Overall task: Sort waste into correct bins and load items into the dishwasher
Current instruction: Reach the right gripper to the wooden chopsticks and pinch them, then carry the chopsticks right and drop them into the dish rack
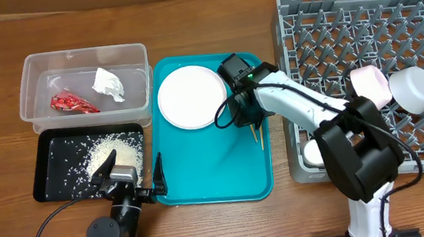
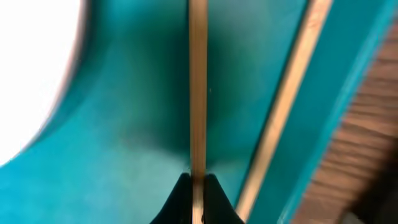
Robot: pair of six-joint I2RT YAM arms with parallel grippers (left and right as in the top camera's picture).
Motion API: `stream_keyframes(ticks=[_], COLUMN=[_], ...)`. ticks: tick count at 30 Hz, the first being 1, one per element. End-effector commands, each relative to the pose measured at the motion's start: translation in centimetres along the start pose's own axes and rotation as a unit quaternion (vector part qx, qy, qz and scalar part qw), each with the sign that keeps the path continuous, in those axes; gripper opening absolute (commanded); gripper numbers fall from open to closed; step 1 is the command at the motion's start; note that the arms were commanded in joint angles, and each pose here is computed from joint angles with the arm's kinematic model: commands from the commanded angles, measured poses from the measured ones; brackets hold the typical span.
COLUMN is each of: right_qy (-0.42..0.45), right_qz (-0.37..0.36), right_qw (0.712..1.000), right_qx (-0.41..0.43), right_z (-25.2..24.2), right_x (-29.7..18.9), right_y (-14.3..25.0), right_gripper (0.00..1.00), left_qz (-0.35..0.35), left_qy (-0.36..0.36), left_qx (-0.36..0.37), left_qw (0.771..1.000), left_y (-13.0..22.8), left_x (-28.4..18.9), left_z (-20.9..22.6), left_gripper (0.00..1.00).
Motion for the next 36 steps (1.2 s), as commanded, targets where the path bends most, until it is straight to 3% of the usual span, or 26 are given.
stream_keyframes(ticks=[1,8,13,19,20,21,22,25,30,36], right_qy=[-0.019,0.080,0.109,0.087,0.100,0.109,0.110,0.096,0.023,-0.016], right_qz=[-0.130,-0.239,-0.202,-0.111,-0.101,-0.096,-0.097,-0.120,-0.163,-0.151], right_qw=[0.991,0.964,0.965,0.985,0.984,0.984,0.984,0.984,0.985,0.988], right_qx=[0.019,0.084,0.128,0.104,0.105,0.105,0.105,0.094,0.044,0.035], right_z=[0.0,-6.0,-10.8,-12.8,-13.2,-13.4,-13.4,-12.2,-6.8,-1.4], right_x=[-9.5,-17.7,-16.4,-11.0,-10.6,-10.4,-10.5,-12.1,-14.7,-12.5], right_y=[-3.1,-2.7,-1.7,-0.3,-0.1,0.0,0.0,-0.6,-1.0,-1.0], right_gripper=[0.04,0.04,0.04,0.05,0.08,0.19,0.25,0.28,0.41,0.47], left_qz=[-0.002,-0.002,-0.002,-0.002,-0.002,-0.002,-0.002,-0.002,-0.002,-0.002], left_qy=[-0.002,-0.002,-0.002,-0.002,-0.002,-0.002,-0.002,-0.002,-0.002,-0.002], left_qx=[-0.003,-0.003,-0.003,-0.003,-0.003,-0.003,-0.003,-0.003,-0.003,-0.003], left_qw=[1.000,1.000,1.000,1.000,1.000,1.000,1.000,1.000,1.000,1.000], left_y=[0.2,0.2,0.2,0.2,0.2,0.2,0.2,0.2,0.2,0.2], left_x=[0.0,0.0,0.0,0.0,0.0,0.0,0.0,0.0,0.0,0.0], left_z=[0.1,0.1,0.1,0.1,0.1,0.1,0.1,0.1,0.1,0.1], left_gripper=[1.00,1.00,1.00,1.00,1.00,1.00,1.00,1.00,1.00,1.00])
Point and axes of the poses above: each gripper's point midway between its finger pads, its own x axis out along the fingers, its own z axis along the line the jaws close on, y = z × x, the point moved 5 cm from there along -x, back along the fingers, and after that the axes turned 8 degrees about -x, right-handed, at the moved point
